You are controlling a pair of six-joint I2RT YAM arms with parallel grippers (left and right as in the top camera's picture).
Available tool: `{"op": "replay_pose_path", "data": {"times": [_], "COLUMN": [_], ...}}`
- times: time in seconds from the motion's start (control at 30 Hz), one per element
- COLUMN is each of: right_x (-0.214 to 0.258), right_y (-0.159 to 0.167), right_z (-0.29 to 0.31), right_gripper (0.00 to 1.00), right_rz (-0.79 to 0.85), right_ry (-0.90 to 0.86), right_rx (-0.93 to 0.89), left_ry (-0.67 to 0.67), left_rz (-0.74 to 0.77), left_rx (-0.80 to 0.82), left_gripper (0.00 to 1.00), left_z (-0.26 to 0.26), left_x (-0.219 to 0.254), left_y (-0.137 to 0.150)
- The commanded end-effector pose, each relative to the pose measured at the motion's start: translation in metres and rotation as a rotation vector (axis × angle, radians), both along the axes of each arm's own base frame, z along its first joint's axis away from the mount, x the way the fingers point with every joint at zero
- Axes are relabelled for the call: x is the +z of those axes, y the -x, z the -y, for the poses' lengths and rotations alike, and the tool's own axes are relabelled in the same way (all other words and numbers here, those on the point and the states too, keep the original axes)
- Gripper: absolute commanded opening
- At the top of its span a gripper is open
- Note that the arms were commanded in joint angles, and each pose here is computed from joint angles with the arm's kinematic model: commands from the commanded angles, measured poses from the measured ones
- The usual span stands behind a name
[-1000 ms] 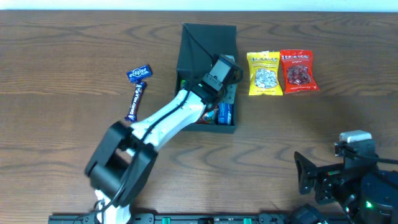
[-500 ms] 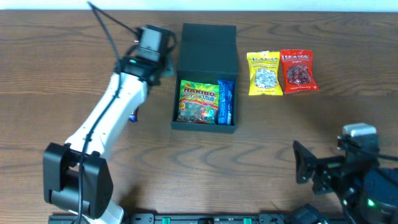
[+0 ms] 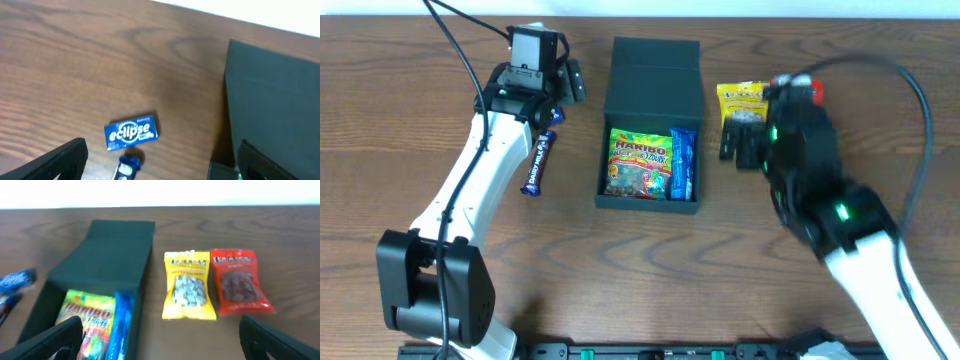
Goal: Pack container
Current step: 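Grasp the yellow Hacks bag with the right gripper, then carry the yellow bag left and drop it into the box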
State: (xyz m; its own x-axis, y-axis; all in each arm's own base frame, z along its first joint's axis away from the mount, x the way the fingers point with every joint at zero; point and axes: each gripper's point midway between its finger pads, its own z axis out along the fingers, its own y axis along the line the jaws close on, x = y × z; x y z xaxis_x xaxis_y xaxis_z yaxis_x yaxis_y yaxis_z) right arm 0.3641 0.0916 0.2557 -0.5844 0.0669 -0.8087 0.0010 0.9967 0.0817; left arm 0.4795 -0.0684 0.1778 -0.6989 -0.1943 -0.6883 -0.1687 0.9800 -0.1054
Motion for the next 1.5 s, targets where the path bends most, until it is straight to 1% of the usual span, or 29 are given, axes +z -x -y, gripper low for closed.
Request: {"op": "replay_pose_path", "data": {"times": [0.0,0.07,0.13,0.23,0.33,0.53,0.73,0.8,1.03,1.07,1.13,1.17,1.2,1.23,1.27,1.33,1.37,1.47], "right_x": [-0.038,-0.060,-0.082,-0.114,-0.138,-0.192,-0.212,-0.219,-0.244,-0.248,-0.254,-0.255,-0.255,-0.254,-0.253,-0.249,-0.245,-0.220], "right_y": [-0.031,-0.049,-0.061,-0.075,-0.082,-0.083,-0.093,-0.098,-0.100,-0.099,-0.097,-0.097,-0.097,-0.098,-0.098,-0.100,-0.101,-0.109], "right_z": [0.020,0.037,0.051,0.044,0.040,0.039,0.031,0.034,0.025,0.025,0.029,0.029,0.029,0.029,0.028,0.028,0.028,0.027], "right_gripper": [0.96,0.93,0.90,0.88,0.89,0.88,0.85,0.83,0.72,0.69,0.57,0.47,0.41,0.33,0.22,0.06,0.01,0.01], "right_rz": [-0.092,-0.133,-0.168,-0.207,-0.237,-0.347,-0.340,-0.334,-0.353,-0.362,-0.378,-0.381,-0.381,-0.379,-0.378,-0.384,-0.387,-0.381], "right_ry": [-0.085,-0.137,-0.136,-0.097,-0.062,-0.053,-0.030,0.007,0.071,0.079,0.082,0.076,0.068,0.065,0.064,0.065,0.066,0.066], "right_rx": [-0.012,-0.030,-0.023,0.080,0.117,0.127,0.151,0.128,0.120,0.115,0.084,0.076,0.068,0.066,0.066,0.066,0.066,0.067], "left_ry": [-0.007,-0.007,-0.007,-0.007,0.011,0.024,0.020,0.015,0.011,0.011,0.011,0.011,0.011,0.009,0.001,-0.012,-0.017,-0.040], "left_rz": [0.034,0.035,0.035,0.034,0.019,-0.006,-0.028,-0.048,-0.068,-0.068,-0.068,-0.068,-0.068,-0.068,-0.067,-0.066,-0.065,-0.059], "left_rx": [-0.011,-0.012,-0.012,-0.013,-0.033,-0.048,-0.048,-0.047,-0.047,-0.047,-0.047,-0.047,-0.047,-0.049,-0.056,-0.052,-0.046,-0.048], "left_gripper": [0.97,0.97,0.97,0.98,0.98,0.98,0.98,0.98,0.98,0.98,0.98,0.98,0.98,0.98,0.98,0.98,0.98,0.98], "left_z": [-0.001,-0.001,-0.001,-0.001,0.004,0.007,0.006,0.005,0.004,0.004,0.004,0.004,0.004,0.004,0.004,0.002,0.000,-0.003], "left_x": [0.012,0.012,0.012,0.012,0.010,0.005,0.002,-0.001,-0.005,-0.005,-0.005,-0.005,-0.005,-0.005,-0.005,-0.004,-0.004,-0.002], "left_y": [-0.006,-0.006,-0.006,-0.005,-0.003,0.001,0.005,0.009,0.012,0.012,0.012,0.012,0.012,0.012,0.012,0.012,0.012,0.011]}}
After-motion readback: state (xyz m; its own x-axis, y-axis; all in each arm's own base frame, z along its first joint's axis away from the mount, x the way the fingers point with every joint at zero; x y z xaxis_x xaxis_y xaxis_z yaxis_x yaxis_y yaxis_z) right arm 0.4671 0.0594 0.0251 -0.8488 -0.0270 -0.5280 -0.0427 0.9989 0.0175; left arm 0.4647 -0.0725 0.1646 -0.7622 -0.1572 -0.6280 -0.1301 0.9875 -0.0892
